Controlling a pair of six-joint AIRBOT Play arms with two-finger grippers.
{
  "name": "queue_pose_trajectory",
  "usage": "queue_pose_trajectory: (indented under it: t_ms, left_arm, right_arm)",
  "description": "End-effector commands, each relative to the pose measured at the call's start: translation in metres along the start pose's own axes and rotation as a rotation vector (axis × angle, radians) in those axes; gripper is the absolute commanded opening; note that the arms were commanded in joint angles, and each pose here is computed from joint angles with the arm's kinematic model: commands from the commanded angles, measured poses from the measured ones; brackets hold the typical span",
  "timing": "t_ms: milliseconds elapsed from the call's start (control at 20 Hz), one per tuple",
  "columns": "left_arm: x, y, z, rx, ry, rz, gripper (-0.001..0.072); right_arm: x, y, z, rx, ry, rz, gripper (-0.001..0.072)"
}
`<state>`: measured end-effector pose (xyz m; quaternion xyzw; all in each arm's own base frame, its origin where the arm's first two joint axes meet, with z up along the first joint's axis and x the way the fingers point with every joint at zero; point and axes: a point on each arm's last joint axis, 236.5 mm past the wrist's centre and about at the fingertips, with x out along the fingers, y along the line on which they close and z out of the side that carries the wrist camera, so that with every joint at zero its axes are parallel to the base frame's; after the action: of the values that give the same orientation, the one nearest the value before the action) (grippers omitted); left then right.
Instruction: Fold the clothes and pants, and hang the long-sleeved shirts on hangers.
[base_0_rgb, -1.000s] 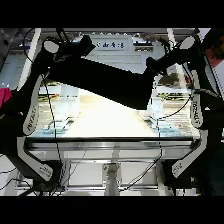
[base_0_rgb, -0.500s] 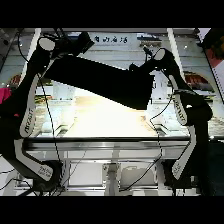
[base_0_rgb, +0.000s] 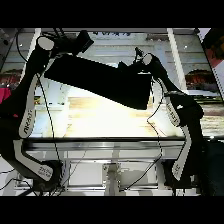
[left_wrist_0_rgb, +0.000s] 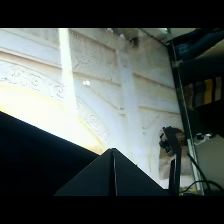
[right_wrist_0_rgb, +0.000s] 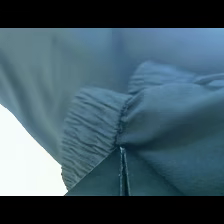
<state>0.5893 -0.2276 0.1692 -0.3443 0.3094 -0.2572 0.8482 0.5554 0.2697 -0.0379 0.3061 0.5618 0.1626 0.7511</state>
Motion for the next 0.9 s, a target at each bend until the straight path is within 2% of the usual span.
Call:
queue_pose_trajectory:
  t_ms: [0,150,300,550,650,850]
  left_arm:
    - [-0.001,0.001,0.002,0.018,-0.004,0.002,0.0005]
    - [-0.006,0.009,0.006,0.015,-0.003,0.012,0.0004]
    - [-0.013,0.018,0.001,0.041,0.046,0.020,0.0005]
    - [-0.029,0.014,0.005,0.162,0.057,0.025,0.0004]
    - [-0.041,0.014,0.007,0.214,0.067,0.057,0.0003]
    - [-0.075,-0.001,0.016,0.317,0.063,0.105,0.0003]
  right_arm:
    - [-0.009,0.006,0.009,-0.006,-0.018,0.013,0.0015]
    - [-0.055,-0.008,0.040,-0.007,-0.046,-0.006,0.0015]
    - [-0.113,-0.056,0.064,-0.018,-0.074,-0.081,0.0014]
    - [-0.185,-0.124,0.046,-0.116,0.042,-0.116,0.0013]
    - [-0.203,-0.140,0.034,-0.123,0.097,-0.060,0.0013]
    - [-0.219,-0.156,0.017,-0.051,0.132,0.150,0.0013]
